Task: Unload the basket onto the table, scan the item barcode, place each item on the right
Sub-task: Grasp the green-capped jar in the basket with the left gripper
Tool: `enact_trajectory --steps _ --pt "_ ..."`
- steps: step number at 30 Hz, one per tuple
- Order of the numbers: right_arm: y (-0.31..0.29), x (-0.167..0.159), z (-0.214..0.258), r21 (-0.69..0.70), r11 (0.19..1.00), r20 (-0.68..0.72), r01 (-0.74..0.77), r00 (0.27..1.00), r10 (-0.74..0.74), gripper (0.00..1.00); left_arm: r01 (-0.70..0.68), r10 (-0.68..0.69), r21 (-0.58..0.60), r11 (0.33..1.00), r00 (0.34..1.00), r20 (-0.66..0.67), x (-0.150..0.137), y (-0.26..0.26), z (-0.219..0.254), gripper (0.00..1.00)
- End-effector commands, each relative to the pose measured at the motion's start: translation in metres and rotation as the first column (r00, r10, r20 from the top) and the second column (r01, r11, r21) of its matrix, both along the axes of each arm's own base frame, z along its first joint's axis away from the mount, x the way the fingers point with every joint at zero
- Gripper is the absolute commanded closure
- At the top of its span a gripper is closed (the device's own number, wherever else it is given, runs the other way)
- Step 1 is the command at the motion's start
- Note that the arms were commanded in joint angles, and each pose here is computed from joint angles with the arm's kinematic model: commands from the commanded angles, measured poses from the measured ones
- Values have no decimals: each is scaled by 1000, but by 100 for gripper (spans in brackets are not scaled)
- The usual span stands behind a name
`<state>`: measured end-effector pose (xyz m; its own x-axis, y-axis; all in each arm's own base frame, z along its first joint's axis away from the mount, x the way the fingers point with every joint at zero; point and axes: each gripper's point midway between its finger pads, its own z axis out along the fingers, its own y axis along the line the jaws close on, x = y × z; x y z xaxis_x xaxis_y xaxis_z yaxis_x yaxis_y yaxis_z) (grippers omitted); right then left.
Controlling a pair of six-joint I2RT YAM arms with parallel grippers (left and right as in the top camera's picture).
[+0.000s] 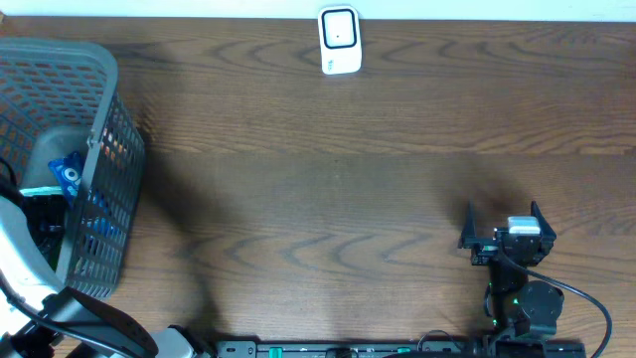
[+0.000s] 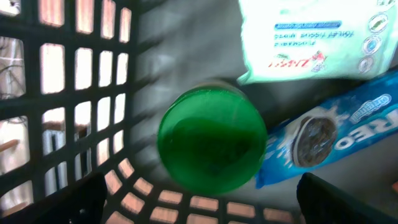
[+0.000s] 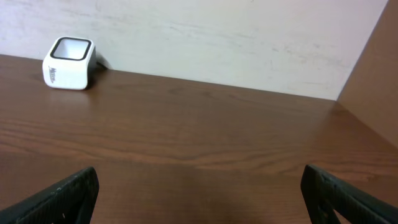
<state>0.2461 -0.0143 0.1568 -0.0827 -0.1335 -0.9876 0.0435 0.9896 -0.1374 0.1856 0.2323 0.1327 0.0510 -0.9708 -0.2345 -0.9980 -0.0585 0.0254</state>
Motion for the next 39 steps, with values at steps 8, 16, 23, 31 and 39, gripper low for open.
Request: enact_trajectory --steps 8,16,23,31,39 --pt "-2 0 0 11 1000 0 8 1000 -8 1 -38 35 -46 998 997 -72 -5 5 -29 2" --pt "-2 0 0 11 1000 0 8 1000 -8 1 -54 40 -106 993 990 -135 -7 8 -58 2" --pt "-2 0 0 11 1000 0 8 1000 -8 1 -57 35 -132 990 986 -161 -4 10 -78 2" --pt "-2 0 0 11 1000 0 8 1000 -8 1 -56 34 -143 988 988 -152 0 11 -85 26" --pt "-2 0 0 11 1000 0 8 1000 -8 1 -50 33 -127 991 991 -130 3 13 -73 39"
